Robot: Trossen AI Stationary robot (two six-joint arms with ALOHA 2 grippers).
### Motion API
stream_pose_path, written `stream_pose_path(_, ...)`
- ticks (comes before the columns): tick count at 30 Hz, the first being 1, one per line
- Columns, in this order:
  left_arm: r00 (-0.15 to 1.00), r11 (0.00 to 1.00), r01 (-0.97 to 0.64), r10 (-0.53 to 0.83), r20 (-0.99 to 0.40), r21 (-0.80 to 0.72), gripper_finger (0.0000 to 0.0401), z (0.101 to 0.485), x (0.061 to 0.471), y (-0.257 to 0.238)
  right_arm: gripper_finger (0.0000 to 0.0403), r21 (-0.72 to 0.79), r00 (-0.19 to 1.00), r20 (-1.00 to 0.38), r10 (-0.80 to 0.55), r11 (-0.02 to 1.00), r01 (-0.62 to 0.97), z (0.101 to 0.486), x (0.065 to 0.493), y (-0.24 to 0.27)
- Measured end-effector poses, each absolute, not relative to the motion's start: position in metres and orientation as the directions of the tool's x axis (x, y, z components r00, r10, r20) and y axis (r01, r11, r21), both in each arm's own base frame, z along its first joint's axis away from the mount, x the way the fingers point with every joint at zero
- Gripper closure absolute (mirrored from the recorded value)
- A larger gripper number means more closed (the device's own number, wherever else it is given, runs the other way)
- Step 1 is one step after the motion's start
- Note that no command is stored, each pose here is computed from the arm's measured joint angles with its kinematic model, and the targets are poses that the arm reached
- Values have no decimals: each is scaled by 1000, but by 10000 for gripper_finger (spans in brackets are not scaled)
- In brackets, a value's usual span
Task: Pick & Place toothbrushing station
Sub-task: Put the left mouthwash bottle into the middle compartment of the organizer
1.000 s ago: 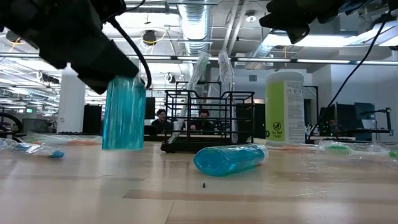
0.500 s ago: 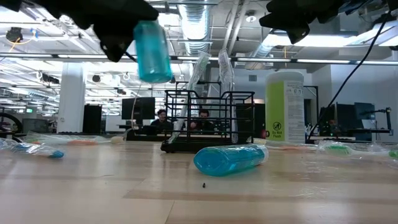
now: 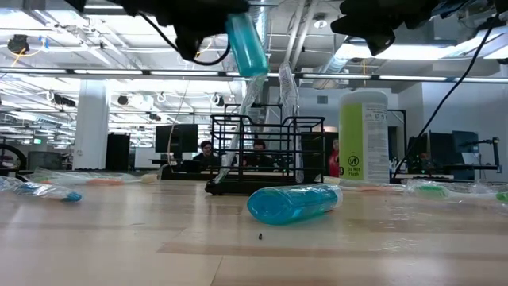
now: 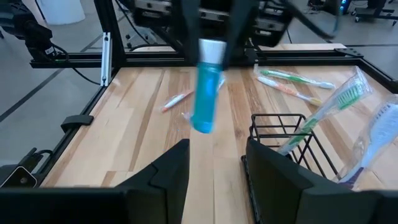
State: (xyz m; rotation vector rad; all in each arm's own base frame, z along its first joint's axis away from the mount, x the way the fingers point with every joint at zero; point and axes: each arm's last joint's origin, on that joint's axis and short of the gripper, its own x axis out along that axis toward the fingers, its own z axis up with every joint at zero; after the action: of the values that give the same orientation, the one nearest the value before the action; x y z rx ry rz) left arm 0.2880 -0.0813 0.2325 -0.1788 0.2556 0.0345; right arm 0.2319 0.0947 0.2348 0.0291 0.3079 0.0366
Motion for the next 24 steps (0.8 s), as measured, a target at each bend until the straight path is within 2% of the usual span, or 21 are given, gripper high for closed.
stream_pose_path(24, 948, 972, -192, 148, -282, -135, 306, 226, 300, -38, 253, 41, 958, -286, 30, 999, -19, 235, 235, 92)
